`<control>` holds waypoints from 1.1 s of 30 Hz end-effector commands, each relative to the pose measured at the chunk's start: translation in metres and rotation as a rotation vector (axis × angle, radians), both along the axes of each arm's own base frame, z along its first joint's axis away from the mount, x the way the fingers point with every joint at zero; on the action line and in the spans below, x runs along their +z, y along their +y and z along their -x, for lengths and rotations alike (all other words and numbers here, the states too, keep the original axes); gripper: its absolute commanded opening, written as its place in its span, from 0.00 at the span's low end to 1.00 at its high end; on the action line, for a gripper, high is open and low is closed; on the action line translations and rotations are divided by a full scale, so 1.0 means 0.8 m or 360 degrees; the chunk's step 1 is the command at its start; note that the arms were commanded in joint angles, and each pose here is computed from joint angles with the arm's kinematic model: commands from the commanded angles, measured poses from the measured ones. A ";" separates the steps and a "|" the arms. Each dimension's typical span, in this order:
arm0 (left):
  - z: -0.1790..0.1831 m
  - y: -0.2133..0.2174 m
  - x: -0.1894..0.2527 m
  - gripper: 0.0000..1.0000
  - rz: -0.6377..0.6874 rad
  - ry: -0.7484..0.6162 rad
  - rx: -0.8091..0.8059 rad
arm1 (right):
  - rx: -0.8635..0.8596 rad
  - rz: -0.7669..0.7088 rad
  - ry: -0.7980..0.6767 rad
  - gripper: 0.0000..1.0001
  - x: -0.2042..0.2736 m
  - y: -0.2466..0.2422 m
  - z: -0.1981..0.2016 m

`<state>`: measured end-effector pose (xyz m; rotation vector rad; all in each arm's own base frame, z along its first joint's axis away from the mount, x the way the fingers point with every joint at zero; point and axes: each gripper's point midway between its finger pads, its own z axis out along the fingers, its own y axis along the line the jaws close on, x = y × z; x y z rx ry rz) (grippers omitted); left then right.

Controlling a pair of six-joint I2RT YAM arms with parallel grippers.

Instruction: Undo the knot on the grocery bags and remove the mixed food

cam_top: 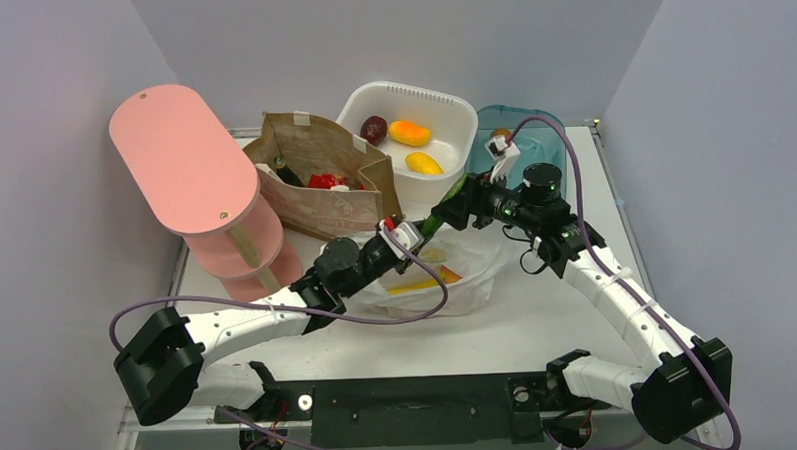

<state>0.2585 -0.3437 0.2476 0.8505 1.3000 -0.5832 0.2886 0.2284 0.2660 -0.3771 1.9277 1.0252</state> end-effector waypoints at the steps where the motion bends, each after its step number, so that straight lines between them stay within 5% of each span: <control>1: 0.000 -0.014 0.058 0.00 0.0191 -0.0137 -0.0023 | -0.0044 -0.0241 -0.0158 0.56 0.066 0.010 -0.018; 6: 0.012 -0.024 0.062 0.00 0.0165 -0.0221 -0.0094 | -0.0062 -0.0281 -0.0156 0.20 0.073 0.011 -0.022; 7: 0.013 -0.025 0.062 0.04 0.0159 -0.0226 -0.0100 | -0.0065 -0.0282 -0.0157 0.05 0.074 0.011 -0.023; 8: 0.014 -0.025 0.061 0.19 0.0137 -0.0237 -0.0109 | -0.0070 -0.0287 -0.0161 0.00 0.078 0.010 -0.023; 11: 0.018 -0.026 0.054 0.37 0.0075 -0.0241 -0.0139 | -0.0093 -0.0331 -0.0178 0.00 0.093 0.007 -0.025; 21: 0.038 -0.003 0.014 0.44 -0.0116 -0.0219 -0.0198 | -0.0145 -0.0632 -0.0334 0.00 0.199 -0.006 -0.029; 25: 0.055 -0.005 0.021 0.46 -0.0133 -0.0285 -0.0303 | -0.0398 -0.0699 -0.0469 0.00 0.247 -0.059 -0.074; 33: 0.064 -0.018 0.028 0.50 -0.0192 -0.0347 -0.0412 | -0.1029 -0.0230 -0.0641 0.00 0.236 -0.210 -0.186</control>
